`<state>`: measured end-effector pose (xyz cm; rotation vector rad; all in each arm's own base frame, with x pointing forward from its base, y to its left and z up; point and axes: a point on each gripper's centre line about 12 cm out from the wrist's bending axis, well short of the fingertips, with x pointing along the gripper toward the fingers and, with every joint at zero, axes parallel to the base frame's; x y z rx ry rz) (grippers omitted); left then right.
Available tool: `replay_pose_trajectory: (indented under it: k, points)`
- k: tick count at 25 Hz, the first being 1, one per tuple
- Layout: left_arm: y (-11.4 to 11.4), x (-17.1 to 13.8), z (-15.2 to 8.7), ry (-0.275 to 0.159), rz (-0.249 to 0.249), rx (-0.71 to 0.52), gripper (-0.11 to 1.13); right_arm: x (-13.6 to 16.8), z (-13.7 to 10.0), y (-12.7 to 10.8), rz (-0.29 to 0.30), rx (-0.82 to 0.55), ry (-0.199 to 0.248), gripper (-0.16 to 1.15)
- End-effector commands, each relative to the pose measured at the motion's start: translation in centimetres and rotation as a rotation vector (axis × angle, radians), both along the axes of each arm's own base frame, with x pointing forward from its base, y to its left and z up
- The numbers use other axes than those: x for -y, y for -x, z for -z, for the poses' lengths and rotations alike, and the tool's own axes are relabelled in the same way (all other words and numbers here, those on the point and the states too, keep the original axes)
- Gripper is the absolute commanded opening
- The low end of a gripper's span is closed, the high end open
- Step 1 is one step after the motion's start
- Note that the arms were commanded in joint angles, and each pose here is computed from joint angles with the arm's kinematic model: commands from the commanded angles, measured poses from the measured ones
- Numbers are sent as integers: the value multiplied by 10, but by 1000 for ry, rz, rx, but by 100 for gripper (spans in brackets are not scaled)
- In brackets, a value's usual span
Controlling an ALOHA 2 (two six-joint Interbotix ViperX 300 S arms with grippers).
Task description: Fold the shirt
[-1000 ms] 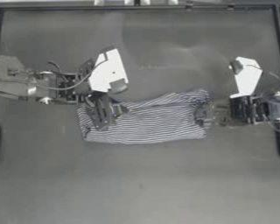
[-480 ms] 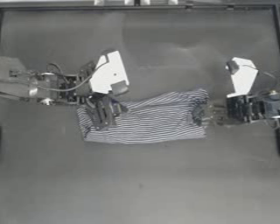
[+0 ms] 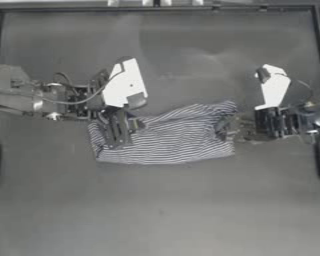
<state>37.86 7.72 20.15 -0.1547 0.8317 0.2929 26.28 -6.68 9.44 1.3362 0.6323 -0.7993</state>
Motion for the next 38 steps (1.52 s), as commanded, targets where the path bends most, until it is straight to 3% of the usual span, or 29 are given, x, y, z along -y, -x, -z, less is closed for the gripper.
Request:
replay_pose_trajectory:
  k: [1,4,9,11,16,25,28,38]
  points:
    - [-2,0,-13,-6,2,36,83,1,1,-2,2,-1,-2,97]
    - [-2,0,-12,-6,2,35,83,1,2,-4,-1,-4,-2,78]
    - [-1,1,-12,-4,1,33,83,2,0,-8,-15,17,7,11]
    - [-1,1,-11,-3,0,31,83,2,-1,-9,-24,13,15,-6]
    - [1,3,-7,-2,8,23,83,0,-4,-13,-46,13,29,8]
    - [-19,15,11,-15,72,36,83,0,-27,-11,-46,-64,95,7]
    - [-29,18,18,-37,115,30,83,-2,-38,-7,-39,-65,107,7]
    - [-60,17,42,-67,168,36,81,-6,-56,-8,-34,-70,123,7]
